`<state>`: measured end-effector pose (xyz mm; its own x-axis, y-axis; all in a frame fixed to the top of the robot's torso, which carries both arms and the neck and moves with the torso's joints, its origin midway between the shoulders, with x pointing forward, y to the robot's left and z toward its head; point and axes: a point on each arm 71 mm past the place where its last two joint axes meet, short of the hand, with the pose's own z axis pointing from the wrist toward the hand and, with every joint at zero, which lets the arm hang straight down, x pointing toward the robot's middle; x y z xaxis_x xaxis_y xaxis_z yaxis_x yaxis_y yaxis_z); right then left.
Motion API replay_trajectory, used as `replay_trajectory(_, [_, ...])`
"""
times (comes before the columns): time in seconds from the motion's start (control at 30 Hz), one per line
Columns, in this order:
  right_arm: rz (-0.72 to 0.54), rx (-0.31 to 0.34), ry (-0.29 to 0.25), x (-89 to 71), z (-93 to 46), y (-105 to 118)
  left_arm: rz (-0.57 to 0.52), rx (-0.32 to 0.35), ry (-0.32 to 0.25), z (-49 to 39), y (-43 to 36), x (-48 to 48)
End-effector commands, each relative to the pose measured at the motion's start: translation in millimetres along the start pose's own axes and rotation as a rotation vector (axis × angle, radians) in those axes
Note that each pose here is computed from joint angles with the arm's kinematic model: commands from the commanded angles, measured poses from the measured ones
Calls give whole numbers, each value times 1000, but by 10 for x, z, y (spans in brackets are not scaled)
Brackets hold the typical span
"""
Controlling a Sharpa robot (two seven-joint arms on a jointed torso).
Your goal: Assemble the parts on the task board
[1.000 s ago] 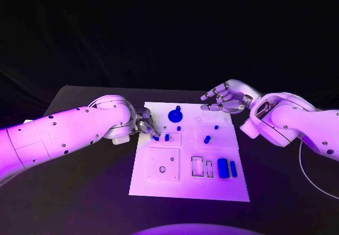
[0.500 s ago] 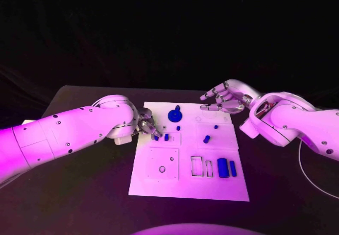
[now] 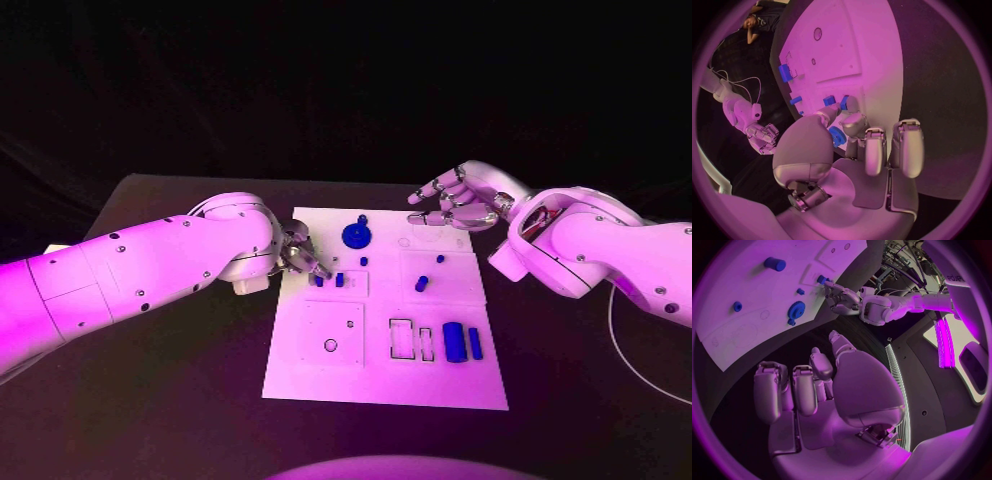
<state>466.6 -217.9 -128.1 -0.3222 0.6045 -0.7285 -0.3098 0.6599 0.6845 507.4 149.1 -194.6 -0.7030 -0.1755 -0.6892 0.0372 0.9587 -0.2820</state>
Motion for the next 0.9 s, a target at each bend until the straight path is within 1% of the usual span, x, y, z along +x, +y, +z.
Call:
replay_trajectory(0.03, [-4,-13,12,14,0,12,14,-26,31,22,26,54])
replay_trajectory(0.17, [-4,-13,11,13,0,12,6,-34,20,21,48,40])
replay_trajectory(0.3, [-4,-13,10,11,0,11,-12,-34,-4,10,72,18])
replay_trajectory(0.43, [-4,-12,10,11,0,8,-53,-22,-51,-14,104,-28])
replay_trajectory(0.57, [-4,-11,10,10,0,6,-110,2,-104,-40,115,-84])
replay_trajectory(0.73, [-4,-11,9,9,1,5,-188,43,-149,-66,117,-135])
replay_trajectory(0.87, [-5,-10,9,9,2,2,-285,98,-177,-81,122,-174])
replay_trajectory(0.9, [-5,-9,9,8,1,1,-318,120,-185,-84,122,-188])
